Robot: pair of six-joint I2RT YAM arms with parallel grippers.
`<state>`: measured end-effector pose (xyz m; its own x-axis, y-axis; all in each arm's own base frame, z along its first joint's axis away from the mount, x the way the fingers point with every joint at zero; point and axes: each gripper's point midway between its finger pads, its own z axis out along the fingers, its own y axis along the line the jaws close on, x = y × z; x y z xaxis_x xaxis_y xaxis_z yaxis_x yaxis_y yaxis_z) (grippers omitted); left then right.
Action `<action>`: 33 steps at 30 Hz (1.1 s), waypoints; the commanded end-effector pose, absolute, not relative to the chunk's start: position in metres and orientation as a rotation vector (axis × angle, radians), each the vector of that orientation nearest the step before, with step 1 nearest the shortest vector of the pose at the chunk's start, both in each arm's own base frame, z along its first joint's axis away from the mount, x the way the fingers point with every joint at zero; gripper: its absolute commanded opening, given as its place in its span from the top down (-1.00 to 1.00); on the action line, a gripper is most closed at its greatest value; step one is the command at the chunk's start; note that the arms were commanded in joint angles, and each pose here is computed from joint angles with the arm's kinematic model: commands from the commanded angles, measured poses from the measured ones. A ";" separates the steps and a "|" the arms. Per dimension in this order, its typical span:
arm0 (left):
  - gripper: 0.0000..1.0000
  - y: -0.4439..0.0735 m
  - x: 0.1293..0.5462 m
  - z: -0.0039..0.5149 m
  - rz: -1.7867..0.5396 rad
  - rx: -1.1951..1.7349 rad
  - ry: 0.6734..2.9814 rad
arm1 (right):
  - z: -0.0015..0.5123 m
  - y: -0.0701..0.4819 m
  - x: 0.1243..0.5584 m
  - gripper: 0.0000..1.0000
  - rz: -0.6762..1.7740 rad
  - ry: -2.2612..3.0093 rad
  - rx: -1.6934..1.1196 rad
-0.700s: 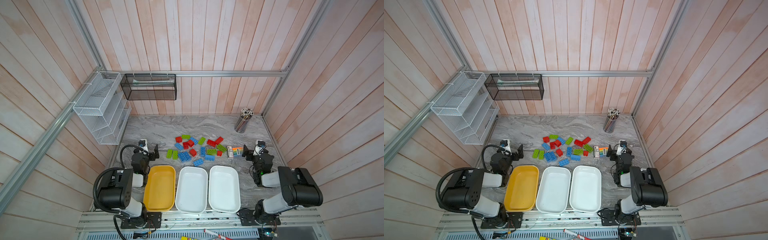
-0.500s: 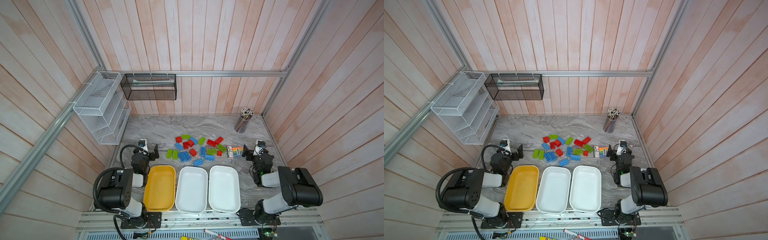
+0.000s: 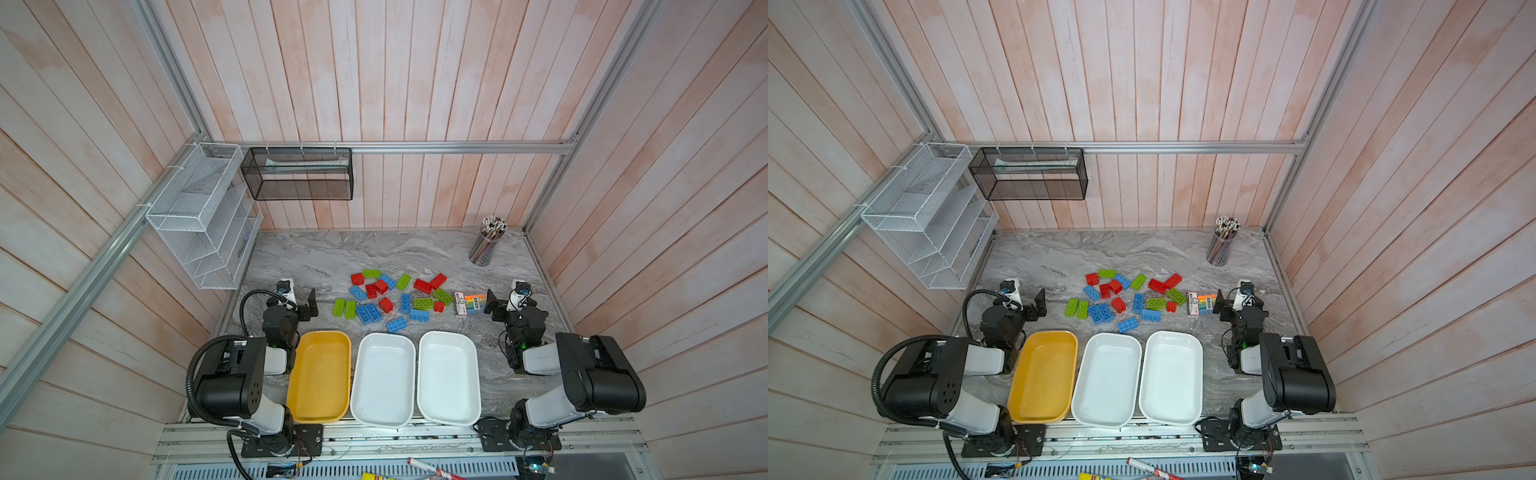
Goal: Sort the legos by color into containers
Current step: 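Raise both arms from rest and move grippers over the brick pile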
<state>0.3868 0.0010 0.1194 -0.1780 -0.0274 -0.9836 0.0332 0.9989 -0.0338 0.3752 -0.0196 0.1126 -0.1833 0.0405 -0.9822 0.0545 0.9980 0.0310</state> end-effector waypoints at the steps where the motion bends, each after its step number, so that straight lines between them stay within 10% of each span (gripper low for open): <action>1: -0.99 0.001 0.391 0.128 -0.052 0.014 1.723 | 0.125 -0.018 0.379 -0.96 0.003 1.715 0.067; 18: -1.00 0.002 0.390 0.142 -0.047 0.014 1.701 | 0.131 -0.017 0.375 -0.96 0.012 1.690 0.071; 33: -0.99 -0.036 0.377 0.192 -0.314 -0.010 2.160 | 0.220 0.034 0.377 -0.96 0.299 1.727 -0.113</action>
<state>0.4040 -0.0190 0.2503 -0.2742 -0.1056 -0.9559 0.0996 0.9855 -0.1374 0.3802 0.0100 0.2272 -0.0492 0.0667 -0.9966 -0.1217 0.9899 0.0723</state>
